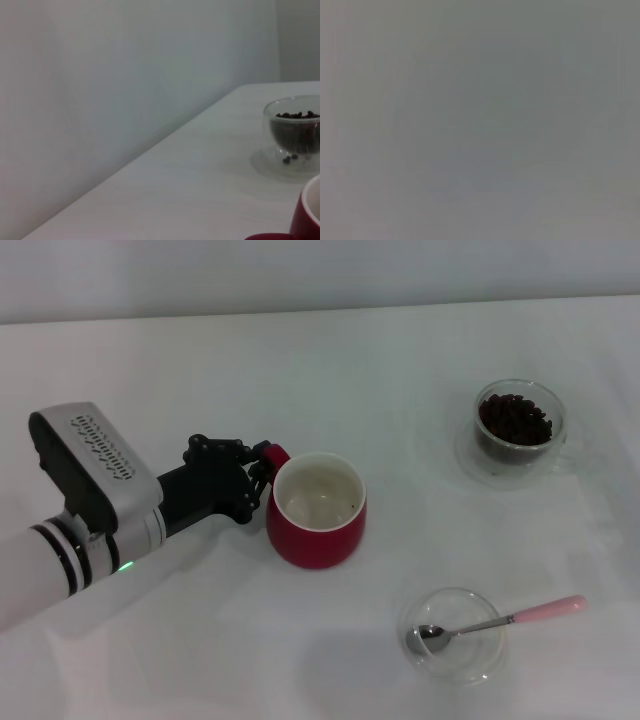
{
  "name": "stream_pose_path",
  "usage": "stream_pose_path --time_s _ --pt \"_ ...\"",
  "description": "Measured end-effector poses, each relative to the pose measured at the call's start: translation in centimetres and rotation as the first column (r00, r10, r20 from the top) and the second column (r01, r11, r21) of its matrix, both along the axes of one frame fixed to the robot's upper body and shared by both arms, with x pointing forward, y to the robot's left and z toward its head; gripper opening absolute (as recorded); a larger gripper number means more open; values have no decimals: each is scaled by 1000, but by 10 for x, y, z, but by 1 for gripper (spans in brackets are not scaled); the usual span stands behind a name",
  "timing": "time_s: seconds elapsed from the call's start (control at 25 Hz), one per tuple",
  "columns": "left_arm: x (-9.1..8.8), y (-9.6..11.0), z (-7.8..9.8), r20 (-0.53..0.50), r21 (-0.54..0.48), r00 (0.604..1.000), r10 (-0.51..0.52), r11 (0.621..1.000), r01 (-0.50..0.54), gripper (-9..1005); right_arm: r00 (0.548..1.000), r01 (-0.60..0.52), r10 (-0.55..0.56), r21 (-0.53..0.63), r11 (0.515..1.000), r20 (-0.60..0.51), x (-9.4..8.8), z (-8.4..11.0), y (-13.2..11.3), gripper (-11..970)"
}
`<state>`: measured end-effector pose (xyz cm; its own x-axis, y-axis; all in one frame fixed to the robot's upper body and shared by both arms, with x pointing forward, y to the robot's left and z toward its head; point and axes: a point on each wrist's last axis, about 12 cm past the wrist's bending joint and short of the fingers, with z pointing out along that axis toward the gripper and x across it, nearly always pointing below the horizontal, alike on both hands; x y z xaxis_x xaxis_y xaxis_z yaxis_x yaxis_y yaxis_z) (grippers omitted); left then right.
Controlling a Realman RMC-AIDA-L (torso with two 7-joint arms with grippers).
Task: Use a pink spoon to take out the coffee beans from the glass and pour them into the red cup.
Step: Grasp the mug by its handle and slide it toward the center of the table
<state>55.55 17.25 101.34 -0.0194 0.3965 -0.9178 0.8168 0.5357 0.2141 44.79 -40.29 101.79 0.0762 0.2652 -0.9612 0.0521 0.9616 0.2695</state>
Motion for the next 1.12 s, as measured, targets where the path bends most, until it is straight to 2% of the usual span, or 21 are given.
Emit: stream_pose_path --time_s 0.64,1.12 --pt "1 -8 -1 -12 34 1000 -25 999 26 95 1000 6 -6 0 1000 4 -5 0 -1 864" --pt "-1 -6 -2 -12 26 1000 -24 999 24 161 1000 17 -17 2 1000 1 -9 -2 -3 863"
